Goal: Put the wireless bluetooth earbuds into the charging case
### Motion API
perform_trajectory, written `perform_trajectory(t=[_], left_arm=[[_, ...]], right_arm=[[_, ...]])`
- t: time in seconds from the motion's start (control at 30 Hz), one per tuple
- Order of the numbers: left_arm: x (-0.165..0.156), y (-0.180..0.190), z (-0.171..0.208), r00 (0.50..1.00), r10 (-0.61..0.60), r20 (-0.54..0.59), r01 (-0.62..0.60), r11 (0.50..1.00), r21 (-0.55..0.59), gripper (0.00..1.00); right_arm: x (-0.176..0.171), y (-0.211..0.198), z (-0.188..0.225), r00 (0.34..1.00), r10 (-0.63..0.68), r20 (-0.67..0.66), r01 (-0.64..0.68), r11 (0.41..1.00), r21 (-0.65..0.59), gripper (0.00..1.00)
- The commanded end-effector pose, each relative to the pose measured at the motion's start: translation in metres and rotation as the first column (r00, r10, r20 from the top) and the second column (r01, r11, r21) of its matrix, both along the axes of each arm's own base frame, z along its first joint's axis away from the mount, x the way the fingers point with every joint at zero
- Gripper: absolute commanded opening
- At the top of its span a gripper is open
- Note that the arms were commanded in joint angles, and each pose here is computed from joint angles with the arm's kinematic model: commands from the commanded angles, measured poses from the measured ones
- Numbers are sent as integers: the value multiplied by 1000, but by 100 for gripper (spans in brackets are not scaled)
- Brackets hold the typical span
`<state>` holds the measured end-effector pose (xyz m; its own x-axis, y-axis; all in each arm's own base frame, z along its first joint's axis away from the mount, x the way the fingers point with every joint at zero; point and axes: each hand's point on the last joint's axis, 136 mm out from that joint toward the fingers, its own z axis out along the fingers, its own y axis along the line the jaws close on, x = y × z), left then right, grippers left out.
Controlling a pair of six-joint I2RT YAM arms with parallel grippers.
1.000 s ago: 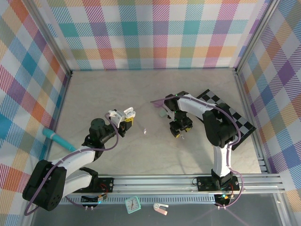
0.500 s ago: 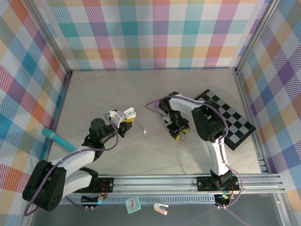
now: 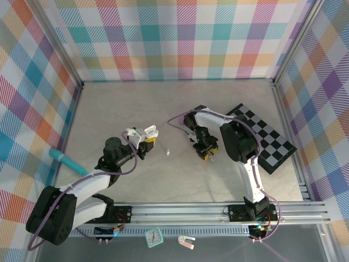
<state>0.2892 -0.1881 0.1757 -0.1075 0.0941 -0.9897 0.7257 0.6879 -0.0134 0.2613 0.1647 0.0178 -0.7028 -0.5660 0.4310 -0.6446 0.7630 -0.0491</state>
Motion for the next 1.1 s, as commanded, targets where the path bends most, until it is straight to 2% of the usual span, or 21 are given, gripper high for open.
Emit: perform_trajectory(t=[0.0, 0.13, 0.4, 0.53, 0.8, 0.97, 1.07], left_arm=[[1, 1, 15, 999, -8, 52, 8, 1000, -11, 5], [1, 1, 15, 999, -7, 53, 7, 1000, -8, 5], [2, -1, 15, 999, -11, 52, 12, 1000, -11, 5], [2, 0, 15, 999, -9, 52, 10, 1000, -9, 5], [3, -1, 15, 999, -15, 48, 16, 1000, -13, 5], [3, -2, 14, 999, -16, 46, 17, 1000, -12, 5], [4, -2, 15, 999, -17, 49, 17, 1000, -13, 5]], right_arm=[[-4, -3, -3, 998, 29, -48, -30, 999, -22, 42], [-9, -4, -1, 998, 26, -61, -27, 999, -18, 46], [-13, -4, -4, 997, 23, -78, -24, 1000, -10, 38], [-15, -5, -1, 996, 22, -85, -23, 1000, -9, 42], [-24, -7, 2, 994, 22, -106, -22, 1000, 3, 42], [-26, -7, 2, 994, 24, -109, -23, 1000, 7, 41], [-26, -7, 0, 993, 25, -112, -24, 1000, 7, 37]])
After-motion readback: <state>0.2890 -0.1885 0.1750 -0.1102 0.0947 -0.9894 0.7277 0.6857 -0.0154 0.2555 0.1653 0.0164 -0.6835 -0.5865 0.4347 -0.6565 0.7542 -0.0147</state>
